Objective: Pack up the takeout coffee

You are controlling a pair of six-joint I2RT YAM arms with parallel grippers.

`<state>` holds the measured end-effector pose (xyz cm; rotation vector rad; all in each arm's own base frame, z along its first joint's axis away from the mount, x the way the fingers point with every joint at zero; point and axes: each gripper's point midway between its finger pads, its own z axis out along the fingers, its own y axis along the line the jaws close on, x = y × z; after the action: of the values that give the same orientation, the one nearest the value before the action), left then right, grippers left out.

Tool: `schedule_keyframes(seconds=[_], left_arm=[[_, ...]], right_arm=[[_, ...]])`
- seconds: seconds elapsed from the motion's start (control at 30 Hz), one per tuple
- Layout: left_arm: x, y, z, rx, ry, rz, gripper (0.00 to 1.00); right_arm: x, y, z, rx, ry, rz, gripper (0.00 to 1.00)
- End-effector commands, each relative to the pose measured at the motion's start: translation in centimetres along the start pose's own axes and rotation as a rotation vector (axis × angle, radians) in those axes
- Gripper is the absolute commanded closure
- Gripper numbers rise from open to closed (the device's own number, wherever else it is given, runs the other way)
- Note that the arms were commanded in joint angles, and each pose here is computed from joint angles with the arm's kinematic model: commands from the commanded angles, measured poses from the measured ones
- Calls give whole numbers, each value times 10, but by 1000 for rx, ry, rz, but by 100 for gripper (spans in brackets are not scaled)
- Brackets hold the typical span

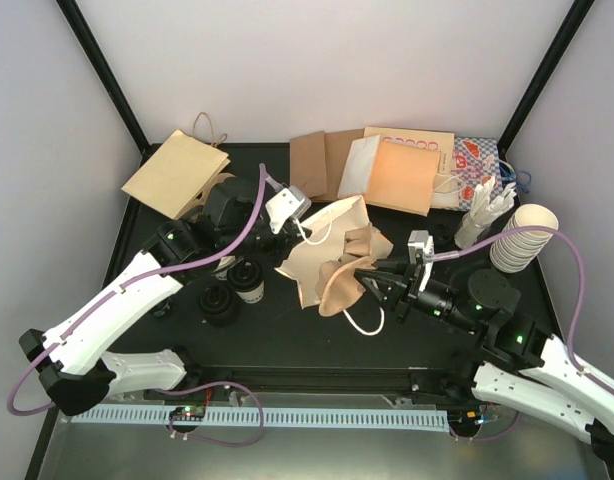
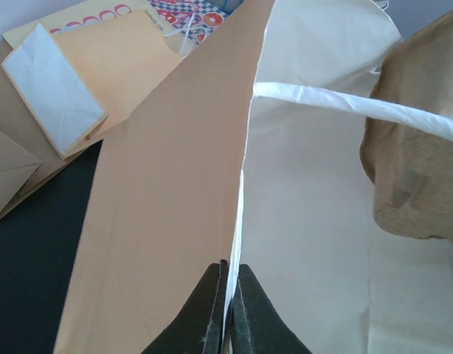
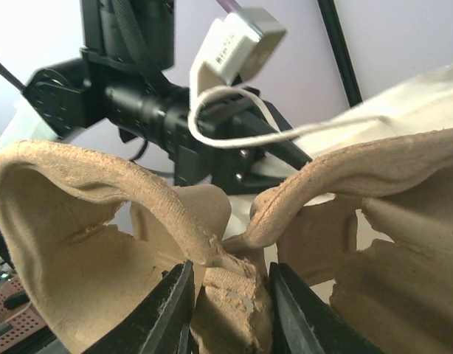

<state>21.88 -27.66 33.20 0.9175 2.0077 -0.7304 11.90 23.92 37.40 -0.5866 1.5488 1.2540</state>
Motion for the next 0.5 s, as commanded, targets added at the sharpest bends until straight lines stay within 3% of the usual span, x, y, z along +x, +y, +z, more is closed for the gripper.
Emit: schedule_keyframes(seconds=[0.0, 0.47], left_arm=[[-17, -4, -5, 20, -45, 21, 98], [-1, -6, 5, 47, 24, 43, 98]], right_arm=[[18, -25, -7, 121, 49, 32, 71], [49, -49, 12, 247, 306, -99, 72]])
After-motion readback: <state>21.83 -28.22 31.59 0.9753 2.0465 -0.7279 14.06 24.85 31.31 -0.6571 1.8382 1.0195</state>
